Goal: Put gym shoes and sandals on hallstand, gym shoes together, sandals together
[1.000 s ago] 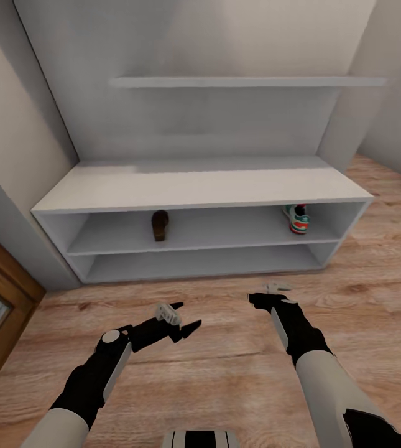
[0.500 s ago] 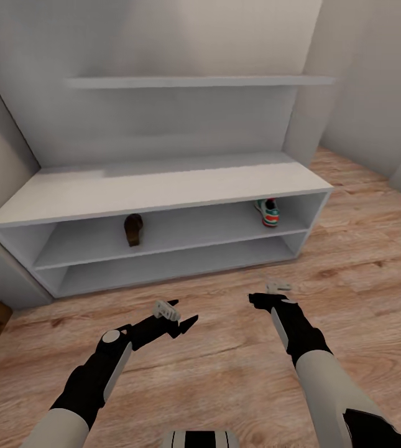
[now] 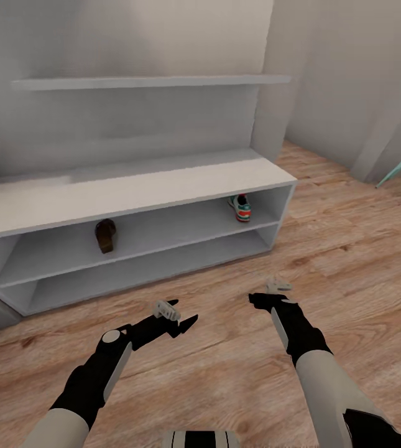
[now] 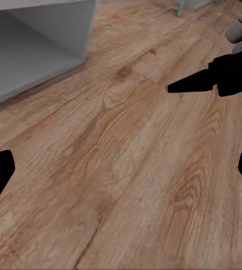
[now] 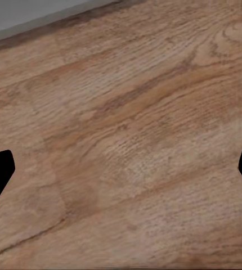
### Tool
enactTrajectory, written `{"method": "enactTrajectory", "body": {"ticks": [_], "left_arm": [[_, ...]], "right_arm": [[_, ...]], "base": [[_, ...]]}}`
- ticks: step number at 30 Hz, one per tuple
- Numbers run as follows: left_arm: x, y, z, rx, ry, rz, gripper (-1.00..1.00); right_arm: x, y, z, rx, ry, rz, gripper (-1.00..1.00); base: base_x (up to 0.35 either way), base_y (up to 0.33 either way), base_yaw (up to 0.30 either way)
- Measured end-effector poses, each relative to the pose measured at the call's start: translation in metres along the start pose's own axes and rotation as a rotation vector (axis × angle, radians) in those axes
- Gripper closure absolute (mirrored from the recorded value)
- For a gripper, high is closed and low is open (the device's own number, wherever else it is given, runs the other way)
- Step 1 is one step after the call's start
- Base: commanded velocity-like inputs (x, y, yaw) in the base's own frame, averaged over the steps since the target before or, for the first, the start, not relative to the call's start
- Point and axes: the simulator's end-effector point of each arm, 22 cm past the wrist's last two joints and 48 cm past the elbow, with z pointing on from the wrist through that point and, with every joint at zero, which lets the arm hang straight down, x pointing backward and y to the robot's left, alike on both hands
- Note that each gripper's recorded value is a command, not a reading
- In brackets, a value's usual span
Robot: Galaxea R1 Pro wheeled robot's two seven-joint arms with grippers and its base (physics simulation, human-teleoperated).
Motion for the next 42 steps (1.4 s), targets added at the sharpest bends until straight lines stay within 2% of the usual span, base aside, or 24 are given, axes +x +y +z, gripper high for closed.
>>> {"method": "enactTrajectory", "body": {"ticks": [42], "left_arm": [[-0.0006,-0.0015,0.0010,0.002,-0.002,-0.002,-1.00]], "right_arm": [[0.0011,0.0001,0.0001,0.000,0.002,0.000,-1.00]], "base": [[-0.001,0.000,-0.268]]}}
